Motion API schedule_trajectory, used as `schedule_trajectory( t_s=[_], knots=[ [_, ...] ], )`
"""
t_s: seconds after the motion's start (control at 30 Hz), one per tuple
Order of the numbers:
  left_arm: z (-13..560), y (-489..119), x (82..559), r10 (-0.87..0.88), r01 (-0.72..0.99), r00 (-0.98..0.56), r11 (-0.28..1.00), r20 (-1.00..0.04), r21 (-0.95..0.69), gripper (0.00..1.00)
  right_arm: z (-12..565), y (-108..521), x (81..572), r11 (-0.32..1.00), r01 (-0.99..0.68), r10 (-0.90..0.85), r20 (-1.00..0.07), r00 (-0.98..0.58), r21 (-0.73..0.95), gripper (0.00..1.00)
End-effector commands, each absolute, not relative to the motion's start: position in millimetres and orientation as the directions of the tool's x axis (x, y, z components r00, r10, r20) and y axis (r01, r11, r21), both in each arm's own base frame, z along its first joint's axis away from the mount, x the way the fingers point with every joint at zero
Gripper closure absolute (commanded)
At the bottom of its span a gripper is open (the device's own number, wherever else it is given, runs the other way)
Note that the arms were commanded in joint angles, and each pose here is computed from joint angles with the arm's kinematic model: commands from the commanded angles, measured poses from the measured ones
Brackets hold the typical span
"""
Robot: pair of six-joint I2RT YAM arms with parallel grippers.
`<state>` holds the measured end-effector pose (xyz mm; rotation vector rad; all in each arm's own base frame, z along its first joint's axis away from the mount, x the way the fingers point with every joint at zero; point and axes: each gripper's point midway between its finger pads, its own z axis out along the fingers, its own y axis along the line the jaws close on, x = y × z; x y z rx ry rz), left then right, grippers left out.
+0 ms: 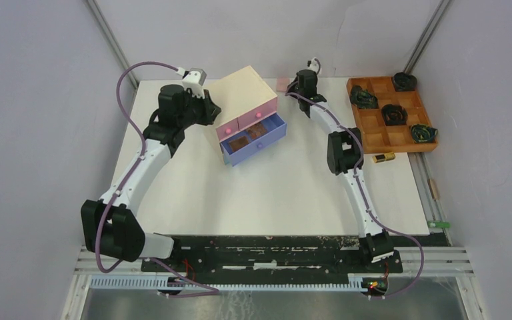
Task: Organize the makeup
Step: Move the makeup to the center of the board.
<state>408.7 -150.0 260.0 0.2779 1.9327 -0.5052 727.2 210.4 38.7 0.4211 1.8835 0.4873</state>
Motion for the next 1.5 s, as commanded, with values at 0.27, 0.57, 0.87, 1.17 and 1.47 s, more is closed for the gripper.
schedule_trajectory(
  t_s=[0.27,0.57,0.87,1.17,1.47],
  knots=[
    [265,-155,391,-0.096,0.42,-0.429,0.859,-0.898,-0.293,0.79,13,192,638,0.917,0.156,0.38,-0.686,-0.62,0.367,0.99],
    [261,-153,388,-0.096,0.41,-0.44,0.863,-0.893,-0.295,0.79,9,155,548,0.937,0.256,0.349,-0.599,-0.72,0.239,0.99],
    [260,-153,392,-0.091,0.415,-0.431,0.864,-0.898,-0.286,0.78,44,142,506,0.985,0.116,0.169,-0.618,-0.768,0.125,0.99],
    [259,-155,396,-0.077,0.426,-0.422,0.863,-0.904,-0.272,0.79,105,145,500,1.0,-0.025,-0.02,-0.704,-0.709,-0.004,0.37],
    [257,-158,392,-0.075,0.446,-0.422,0.851,-0.904,-0.279,0.79,102,178,507,0.998,-0.024,-0.053,-0.663,-0.747,-0.053,0.3]
  ],
)
